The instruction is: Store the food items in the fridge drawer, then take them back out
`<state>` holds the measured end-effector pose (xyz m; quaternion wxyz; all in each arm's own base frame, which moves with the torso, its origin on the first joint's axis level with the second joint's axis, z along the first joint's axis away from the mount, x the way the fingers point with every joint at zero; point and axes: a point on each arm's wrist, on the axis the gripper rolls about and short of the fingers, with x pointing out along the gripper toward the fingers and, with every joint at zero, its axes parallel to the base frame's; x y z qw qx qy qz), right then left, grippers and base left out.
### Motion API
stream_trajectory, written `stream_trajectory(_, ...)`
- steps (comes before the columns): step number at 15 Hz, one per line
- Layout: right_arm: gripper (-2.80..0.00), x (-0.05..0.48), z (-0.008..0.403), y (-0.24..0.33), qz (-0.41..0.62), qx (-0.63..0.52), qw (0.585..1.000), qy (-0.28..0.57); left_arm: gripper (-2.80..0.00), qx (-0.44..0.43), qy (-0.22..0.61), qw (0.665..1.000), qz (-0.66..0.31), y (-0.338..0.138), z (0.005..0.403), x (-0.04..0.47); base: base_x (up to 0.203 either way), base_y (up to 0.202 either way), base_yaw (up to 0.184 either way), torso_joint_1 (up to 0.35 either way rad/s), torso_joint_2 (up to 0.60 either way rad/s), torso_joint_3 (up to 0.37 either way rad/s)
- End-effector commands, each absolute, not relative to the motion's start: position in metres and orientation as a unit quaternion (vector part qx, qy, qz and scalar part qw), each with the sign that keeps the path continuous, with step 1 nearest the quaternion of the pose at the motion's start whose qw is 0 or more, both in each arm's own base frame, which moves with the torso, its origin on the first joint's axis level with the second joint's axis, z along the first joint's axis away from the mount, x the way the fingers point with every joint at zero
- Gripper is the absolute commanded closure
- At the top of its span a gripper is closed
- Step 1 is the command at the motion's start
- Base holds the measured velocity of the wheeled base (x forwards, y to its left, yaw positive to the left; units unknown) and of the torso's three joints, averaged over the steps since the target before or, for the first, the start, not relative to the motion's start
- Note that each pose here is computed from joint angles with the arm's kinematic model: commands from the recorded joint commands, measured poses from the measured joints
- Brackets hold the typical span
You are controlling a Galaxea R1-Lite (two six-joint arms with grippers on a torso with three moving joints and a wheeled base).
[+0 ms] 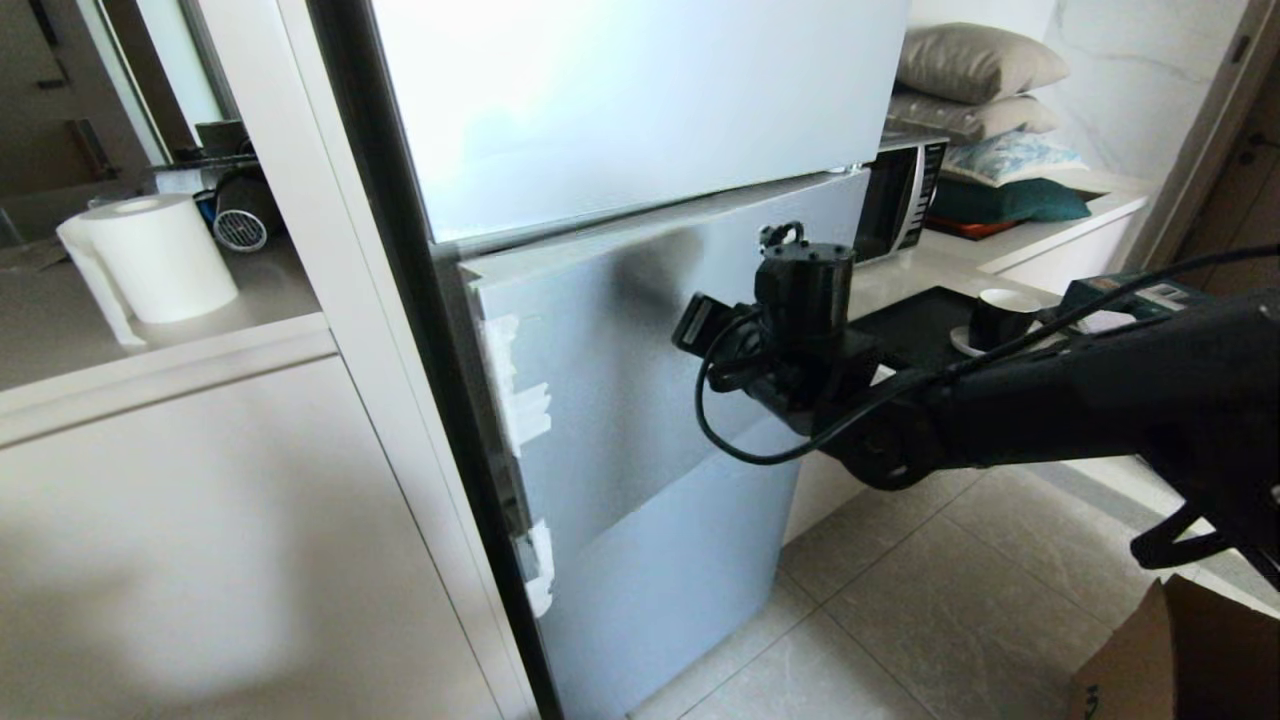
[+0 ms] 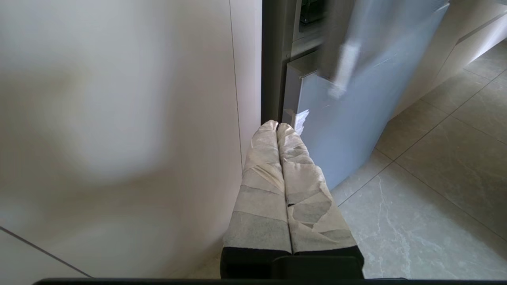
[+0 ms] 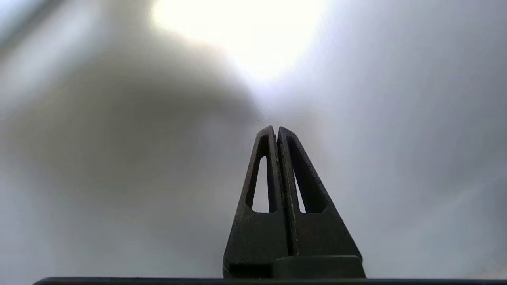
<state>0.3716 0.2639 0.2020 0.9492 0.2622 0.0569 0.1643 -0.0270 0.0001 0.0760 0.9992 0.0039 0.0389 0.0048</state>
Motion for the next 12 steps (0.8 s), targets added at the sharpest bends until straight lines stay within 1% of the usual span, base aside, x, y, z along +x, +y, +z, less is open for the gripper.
stream_trajectory(1,0.0,0.342,0.216,0.256,0.173,0.258,0.948,0.065,0.0,0.004,0.039,0.999,0.005,0.0,0.076,-0.027,0.0,0.0,0.0,0.0,0.0,0.0)
stream_trajectory(3,0.0,0.279,0.264,0.22,0.193,0.26,0.945,0.036,0.0,0.004,0.039,0.999,0.005,0.0,0.076,-0.027,0.0,0.0,0.0,0.0,0.0,0.0)
stream_trajectory(4,0.0,0.244,0.281,0.197,0.199,0.258,0.945,0.02,0.0,0.004,0.039,0.999,0.005,0.0,0.076,-0.027,0.0,0.0,0.0,0.0,0.0,0.0)
stream_trajectory(5,0.0,0.209,0.288,0.172,0.197,0.254,0.947,0.009,0.0,0.004,0.039,0.999,0.005,0.0,0.076,-0.027,0.0,0.0,0.0,0.0,0.0,0.0)
stream_trajectory(7,0.0,0.15,0.277,0.124,0.177,0.239,0.955,-0.001,0.0,0.004,0.039,0.999,0.005,0.0,0.076,-0.027,0.0,0.0,0.0,0.0,0.0,0.0)
stream_trajectory(9,0.0,0.098,0.252,0.077,0.144,0.208,0.967,-0.021,0.0,0.004,0.039,0.999,0.005,0.0,0.076,-0.027,0.0,0.0,0.0,0.0,0.0,0.0)
stream_trajectory(10,0.0,0.078,0.237,0.057,0.124,0.19,0.973,-0.034,0.0,0.004,0.039,0.999,0.005,0.0,0.076,-0.027,0.0,0.0,0.0,0.0,0.0,0.0)
stream_trajectory(12,0.0,0.051,0.198,0.026,0.044,0.139,0.989,-0.036,0.0,0.004,0.039,0.999,0.005,0.0,0.076,-0.027,0.0,0.0,0.0,0.0,0.0,0.0)
